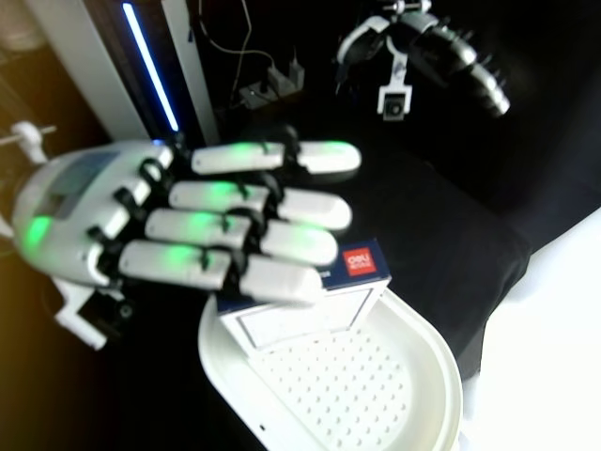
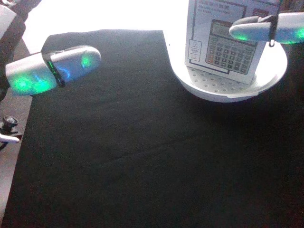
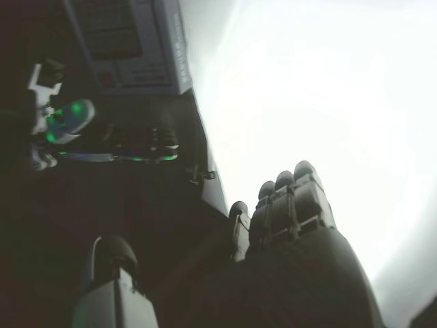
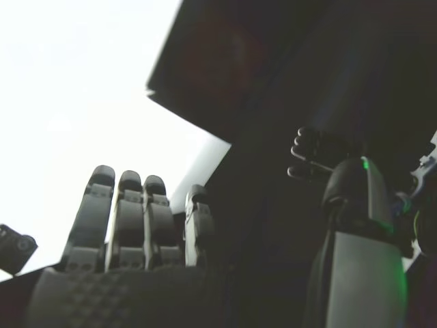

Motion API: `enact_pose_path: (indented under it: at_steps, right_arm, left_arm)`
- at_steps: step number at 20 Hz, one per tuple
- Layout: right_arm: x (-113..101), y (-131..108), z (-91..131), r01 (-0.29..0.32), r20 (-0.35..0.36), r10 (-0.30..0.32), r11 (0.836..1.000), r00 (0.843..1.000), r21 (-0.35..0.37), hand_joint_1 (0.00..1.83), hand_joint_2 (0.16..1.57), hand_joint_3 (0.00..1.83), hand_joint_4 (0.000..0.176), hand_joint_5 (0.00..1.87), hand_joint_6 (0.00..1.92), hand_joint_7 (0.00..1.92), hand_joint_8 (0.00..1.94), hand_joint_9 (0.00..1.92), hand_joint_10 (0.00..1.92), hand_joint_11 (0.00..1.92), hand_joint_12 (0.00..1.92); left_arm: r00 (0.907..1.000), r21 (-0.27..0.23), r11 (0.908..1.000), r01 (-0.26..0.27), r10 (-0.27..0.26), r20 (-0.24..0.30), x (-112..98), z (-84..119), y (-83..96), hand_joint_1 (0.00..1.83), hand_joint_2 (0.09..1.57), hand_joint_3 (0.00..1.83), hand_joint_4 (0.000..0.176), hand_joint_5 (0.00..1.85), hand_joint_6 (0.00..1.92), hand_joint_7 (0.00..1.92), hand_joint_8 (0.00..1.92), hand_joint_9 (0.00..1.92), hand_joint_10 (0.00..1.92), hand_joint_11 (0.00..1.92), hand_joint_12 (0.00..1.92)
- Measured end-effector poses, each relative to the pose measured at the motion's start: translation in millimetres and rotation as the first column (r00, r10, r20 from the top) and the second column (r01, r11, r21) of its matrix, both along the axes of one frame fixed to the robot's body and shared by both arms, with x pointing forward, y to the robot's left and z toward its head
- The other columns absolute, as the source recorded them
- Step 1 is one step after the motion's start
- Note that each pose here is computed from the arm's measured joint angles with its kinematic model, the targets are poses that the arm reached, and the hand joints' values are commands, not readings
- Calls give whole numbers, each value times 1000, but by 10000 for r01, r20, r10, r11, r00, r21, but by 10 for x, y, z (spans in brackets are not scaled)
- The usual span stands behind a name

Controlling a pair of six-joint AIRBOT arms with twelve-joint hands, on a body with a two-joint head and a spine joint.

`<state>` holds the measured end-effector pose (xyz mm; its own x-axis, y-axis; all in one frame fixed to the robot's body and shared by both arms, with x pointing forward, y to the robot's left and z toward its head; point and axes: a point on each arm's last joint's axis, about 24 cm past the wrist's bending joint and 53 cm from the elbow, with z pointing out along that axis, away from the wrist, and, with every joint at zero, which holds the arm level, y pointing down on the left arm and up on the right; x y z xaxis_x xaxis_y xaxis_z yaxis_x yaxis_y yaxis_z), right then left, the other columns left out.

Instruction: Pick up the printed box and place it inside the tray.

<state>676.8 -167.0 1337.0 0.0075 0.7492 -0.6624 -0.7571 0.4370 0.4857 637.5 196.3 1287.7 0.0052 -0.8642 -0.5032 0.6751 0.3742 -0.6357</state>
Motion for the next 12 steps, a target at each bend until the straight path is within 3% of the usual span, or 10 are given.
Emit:
enact_pose_path:
  at_steps: [1,2,3,5,6,8,9,11,12]
  right_arm:
    - [-37,-21,-33,-251,-65,252,9995,9997,187,526,863,2,176,0,0,0,0,0,0,0,390]
    - [-78,-44,-68,-424,-72,426,9986,9991,312,493,887,2,176,0,0,0,0,0,0,0,77]
    - [-114,-73,-76,-562,-43,565,9972,9984,499,490,891,1,176,0,0,0,0,0,0,0,15]
    - [-209,-133,-65,-865,146,855,9919,9962,927,564,789,0,176,0,0,0,0,0,0,0,0]
    - [-264,-155,-66,-937,231,916,9889,9955,1153,550,787,0,176,0,0,0,0,0,0,28,13]
    - [-357,-154,-93,-1130,368,1090,9847,9934,1328,733,790,0,176,0,0,0,0,0,0,0,0]
    - [-408,-155,-109,-1223,441,1171,9823,9921,1421,732,800,2,176,0,0,0,0,0,0,0,0]
    - [-477,-195,-123,-1270,538,1195,9777,9914,1671,732,790,0,176,0,0,0,0,0,0,0,0]
    - [-511,-242,-98,-1240,638,1140,9752,9914,1833,686,821,10,176,16,6,0,0,0,0,0,0]
  left_arm:
    - [9997,-60,10000,-6,7,225,-39,45,4,468,923,18,176,0,0,6,2,0,0,0,0]
    - [9993,-114,9999,-11,15,380,-74,84,11,472,929,18,176,0,0,0,0,0,0,0,0]
    - [9987,-63,10000,33,-30,513,-96,108,5,454,945,23,176,0,0,0,0,0,0,0,0]
    - [9975,-105,9999,70,-62,701,-154,149,-11,439,1004,14,176,0,0,12,2,0,0,0,0]
    - [9966,-52,9999,122,-118,816,-185,164,-28,472,993,2,176,0,0,2,0,0,0,0,0]
    - [9960,25,9999,153,-155,878,-212,169,-43,459,998,2,176,0,0,5,2,0,0,0,0]
    - [9958,29,9999,151,-153,907,-217,172,-42,434,1003,4,176,0,0,32,12,0,0,0,0]
    - [9944,-23,9999,113,-110,1047,-240,208,-19,326,995,0,167,0,0,54,15,0,0,0,0]
    - [9932,-62,9999,91,-83,1159,-273,241,-6,292,983,0,131,21,8,29,3,0,0,0,0]
